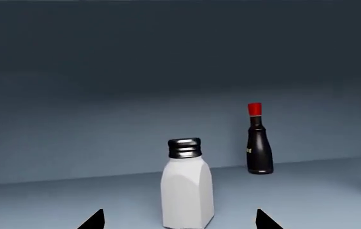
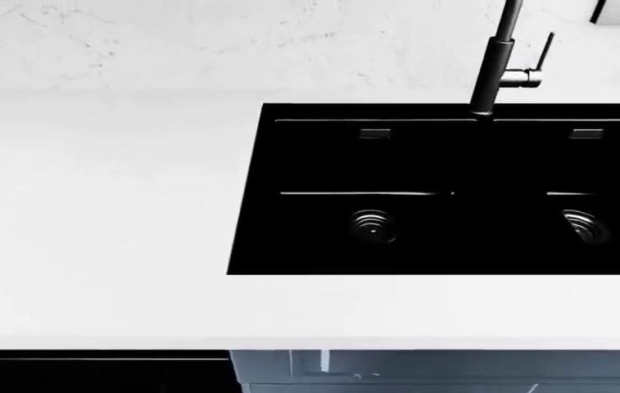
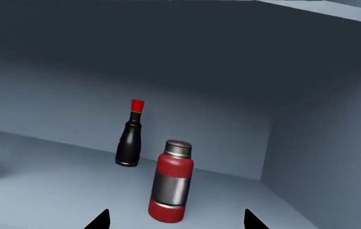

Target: Pick and place the shaker into the drawer. Then close the cabinet.

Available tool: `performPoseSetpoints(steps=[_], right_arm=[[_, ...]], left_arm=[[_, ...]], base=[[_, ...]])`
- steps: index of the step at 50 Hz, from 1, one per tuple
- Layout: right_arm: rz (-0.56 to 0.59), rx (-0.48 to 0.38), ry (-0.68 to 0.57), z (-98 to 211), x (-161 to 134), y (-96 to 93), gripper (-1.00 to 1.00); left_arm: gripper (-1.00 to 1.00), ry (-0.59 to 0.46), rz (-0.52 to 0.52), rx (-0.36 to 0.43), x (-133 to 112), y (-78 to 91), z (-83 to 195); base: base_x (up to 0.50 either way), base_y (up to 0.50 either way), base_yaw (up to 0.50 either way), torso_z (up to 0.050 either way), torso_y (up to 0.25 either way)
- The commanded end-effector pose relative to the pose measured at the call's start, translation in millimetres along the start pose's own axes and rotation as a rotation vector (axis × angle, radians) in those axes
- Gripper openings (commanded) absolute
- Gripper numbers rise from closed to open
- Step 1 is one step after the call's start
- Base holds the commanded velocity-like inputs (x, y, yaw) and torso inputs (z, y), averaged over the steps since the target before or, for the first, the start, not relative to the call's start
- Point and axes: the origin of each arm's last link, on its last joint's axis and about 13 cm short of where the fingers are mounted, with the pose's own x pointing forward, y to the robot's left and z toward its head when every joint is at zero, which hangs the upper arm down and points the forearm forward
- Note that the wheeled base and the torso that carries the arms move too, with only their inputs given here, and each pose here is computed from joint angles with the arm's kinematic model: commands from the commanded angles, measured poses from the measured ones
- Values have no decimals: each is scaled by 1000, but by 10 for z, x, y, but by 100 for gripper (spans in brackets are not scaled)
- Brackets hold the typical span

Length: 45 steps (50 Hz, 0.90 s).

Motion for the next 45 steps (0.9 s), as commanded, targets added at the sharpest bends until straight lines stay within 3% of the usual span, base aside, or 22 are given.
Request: performPoseSetpoints(steps=[1, 13, 19, 40, 45], right_arm=[[3, -6, 4, -32, 18, 0, 100], [31, 10, 12, -77, 37, 5, 100], [126, 16, 22, -89, 39, 58, 100], [93, 16, 12, -131, 64, 18, 100], [95, 12, 6, -134, 70, 22, 100]], left_arm=[[100, -2, 44, 10, 14, 28, -50], [100, 12, 24, 16, 21, -9, -88], [100, 24, 41, 19, 29, 12, -139], [100, 37, 29, 19, 40, -7, -197], [100, 39, 31, 21, 41, 1, -205]], base=[[500, -55, 0, 0, 0], [500, -40, 0, 0, 1], [0, 0, 0, 0, 2], [0, 0, 0, 0, 0], [418, 0, 0, 0, 0]])
